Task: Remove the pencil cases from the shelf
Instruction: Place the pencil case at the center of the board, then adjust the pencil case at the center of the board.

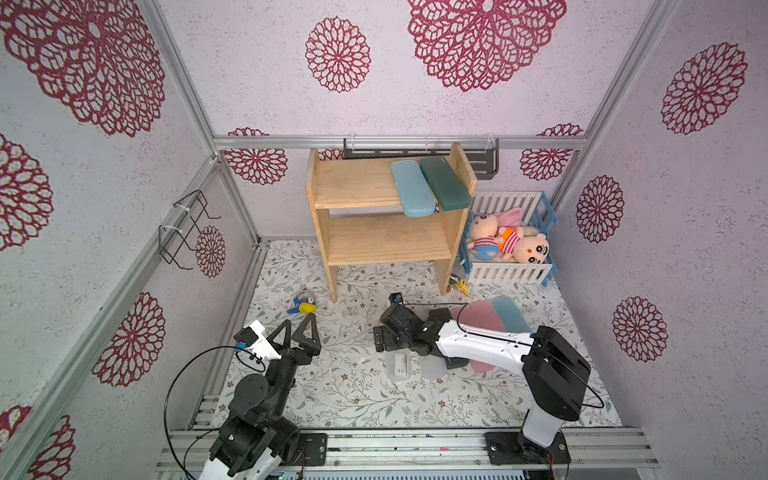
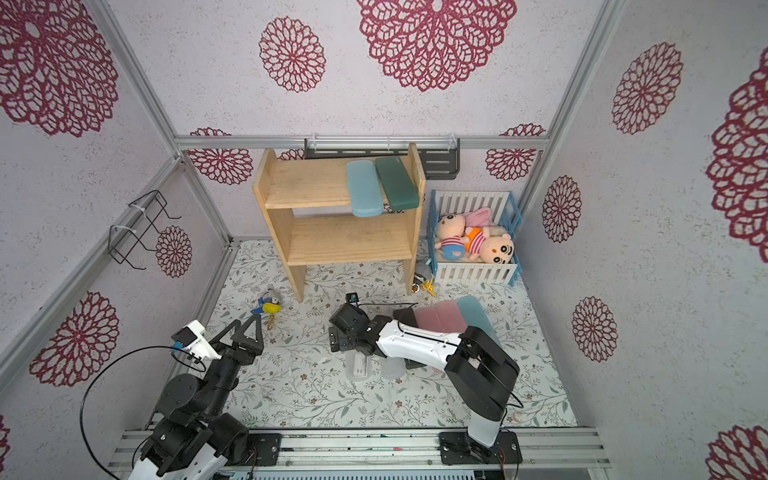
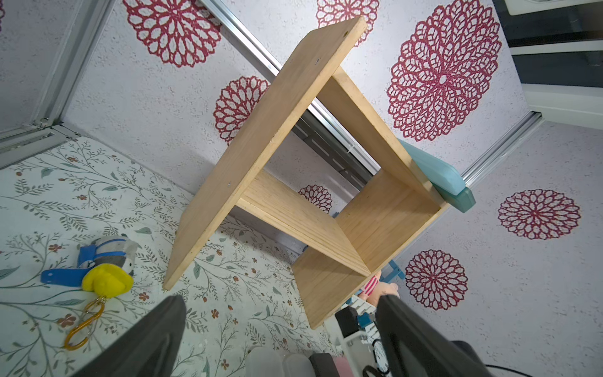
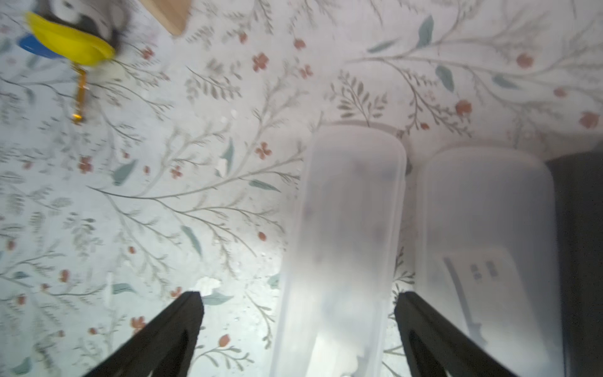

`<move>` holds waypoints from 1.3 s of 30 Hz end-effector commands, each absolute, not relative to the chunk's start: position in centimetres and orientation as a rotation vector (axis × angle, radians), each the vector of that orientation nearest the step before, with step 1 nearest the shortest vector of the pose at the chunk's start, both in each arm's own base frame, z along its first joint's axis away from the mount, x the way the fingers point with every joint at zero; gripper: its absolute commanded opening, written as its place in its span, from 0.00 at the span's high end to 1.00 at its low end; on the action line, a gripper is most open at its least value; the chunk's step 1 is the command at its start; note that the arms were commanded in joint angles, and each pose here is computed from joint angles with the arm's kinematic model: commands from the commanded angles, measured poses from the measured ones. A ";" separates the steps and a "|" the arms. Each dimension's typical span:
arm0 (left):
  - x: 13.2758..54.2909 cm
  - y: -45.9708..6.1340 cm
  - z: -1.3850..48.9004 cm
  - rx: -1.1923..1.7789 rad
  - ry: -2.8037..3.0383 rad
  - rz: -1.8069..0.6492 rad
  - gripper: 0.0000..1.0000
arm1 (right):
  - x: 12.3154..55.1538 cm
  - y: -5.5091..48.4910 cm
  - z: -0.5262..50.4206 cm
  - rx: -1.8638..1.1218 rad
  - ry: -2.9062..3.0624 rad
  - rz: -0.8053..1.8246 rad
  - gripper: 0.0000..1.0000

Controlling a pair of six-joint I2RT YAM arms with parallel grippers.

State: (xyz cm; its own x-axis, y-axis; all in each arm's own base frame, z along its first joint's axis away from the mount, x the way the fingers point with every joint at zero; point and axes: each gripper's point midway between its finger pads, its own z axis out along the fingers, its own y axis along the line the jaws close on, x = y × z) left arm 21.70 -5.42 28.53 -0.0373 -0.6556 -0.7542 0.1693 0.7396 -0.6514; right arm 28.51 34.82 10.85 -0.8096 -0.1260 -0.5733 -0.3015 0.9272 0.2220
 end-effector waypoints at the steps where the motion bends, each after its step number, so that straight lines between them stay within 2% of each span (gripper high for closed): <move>1: 21.7 -5.2 29.8 -0.448 1.444 -0.706 0.03 | 28.6 37.9 15.2 -0.366 2.396 0.570 0.01; 8: 22.0 -3.7 29.5 -0.549 1.461 -0.642 0.03 | 28.5 42.2 13.1 -0.424 2.437 0.701 0.01; 13: 22.4 -3.8 29.5 -0.553 1.481 -0.628 0.03 | 28.9 43.3 11.0 -0.441 2.487 0.675 0.01; 21: 22.5 -3.9 29.9 -0.556 1.486 -0.624 0.03 | 28.6 41.3 7.3 -0.418 2.570 0.581 0.01; 28: 23.0 -4.3 30.1 -0.573 1.488 -0.650 0.03 | 29.0 39.1 6.4 -0.365 2.588 0.546 0.01; 34: 23.6 -5.2 31.7 -0.569 1.454 -0.711 0.03 | 29.7 38.6 9.3 -0.359 2.517 0.566 0.01; 39: 25.5 -8.0 34.9 -0.545 1.422 -0.862 0.03 | 30.5 38.3 16.5 -0.333 2.342 0.642 0.01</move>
State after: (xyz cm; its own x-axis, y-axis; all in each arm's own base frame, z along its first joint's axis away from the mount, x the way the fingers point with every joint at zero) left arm 24.95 -6.20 31.17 -0.0595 -0.7306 -0.6802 0.0719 0.6765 -0.7329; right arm 28.98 38.24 8.60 -0.8352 -0.1510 -0.5288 -0.3588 0.8783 0.3159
